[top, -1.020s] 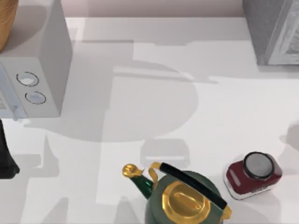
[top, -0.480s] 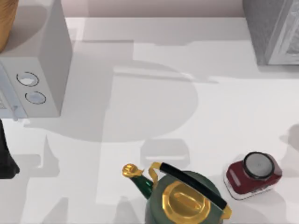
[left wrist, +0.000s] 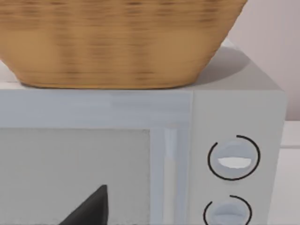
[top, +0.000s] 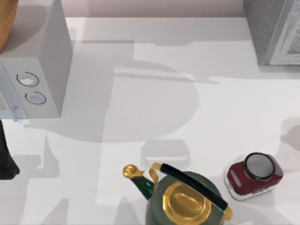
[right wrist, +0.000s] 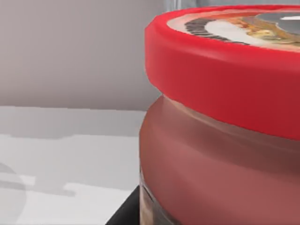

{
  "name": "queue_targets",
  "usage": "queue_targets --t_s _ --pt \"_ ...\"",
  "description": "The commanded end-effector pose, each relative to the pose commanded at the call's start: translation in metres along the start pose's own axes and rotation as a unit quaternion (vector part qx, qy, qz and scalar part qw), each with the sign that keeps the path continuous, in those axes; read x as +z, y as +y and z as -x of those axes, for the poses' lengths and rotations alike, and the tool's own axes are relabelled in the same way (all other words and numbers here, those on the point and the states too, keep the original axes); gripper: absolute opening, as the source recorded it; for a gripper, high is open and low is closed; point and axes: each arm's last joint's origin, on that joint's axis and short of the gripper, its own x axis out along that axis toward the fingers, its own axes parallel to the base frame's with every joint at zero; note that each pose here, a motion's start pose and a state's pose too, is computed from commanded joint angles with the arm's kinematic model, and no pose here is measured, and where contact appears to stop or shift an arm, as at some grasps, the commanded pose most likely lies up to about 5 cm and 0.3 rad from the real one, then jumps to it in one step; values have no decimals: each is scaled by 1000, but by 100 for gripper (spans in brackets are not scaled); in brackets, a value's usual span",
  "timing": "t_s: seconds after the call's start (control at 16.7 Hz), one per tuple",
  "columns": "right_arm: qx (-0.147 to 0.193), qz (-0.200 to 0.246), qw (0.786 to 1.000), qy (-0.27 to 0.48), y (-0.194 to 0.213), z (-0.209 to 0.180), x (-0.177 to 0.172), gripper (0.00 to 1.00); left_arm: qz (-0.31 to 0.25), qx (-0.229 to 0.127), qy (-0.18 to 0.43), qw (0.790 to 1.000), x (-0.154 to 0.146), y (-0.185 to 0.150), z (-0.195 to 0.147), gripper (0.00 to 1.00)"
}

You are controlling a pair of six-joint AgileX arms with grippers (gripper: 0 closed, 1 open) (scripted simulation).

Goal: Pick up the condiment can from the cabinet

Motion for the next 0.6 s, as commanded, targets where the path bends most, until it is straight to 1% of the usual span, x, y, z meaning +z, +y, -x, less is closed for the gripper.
queue_targets --t_s 0.6 --pt "84 6 996 -13 3 -39 18 0 0 0 0 1000 0 0 0 100"
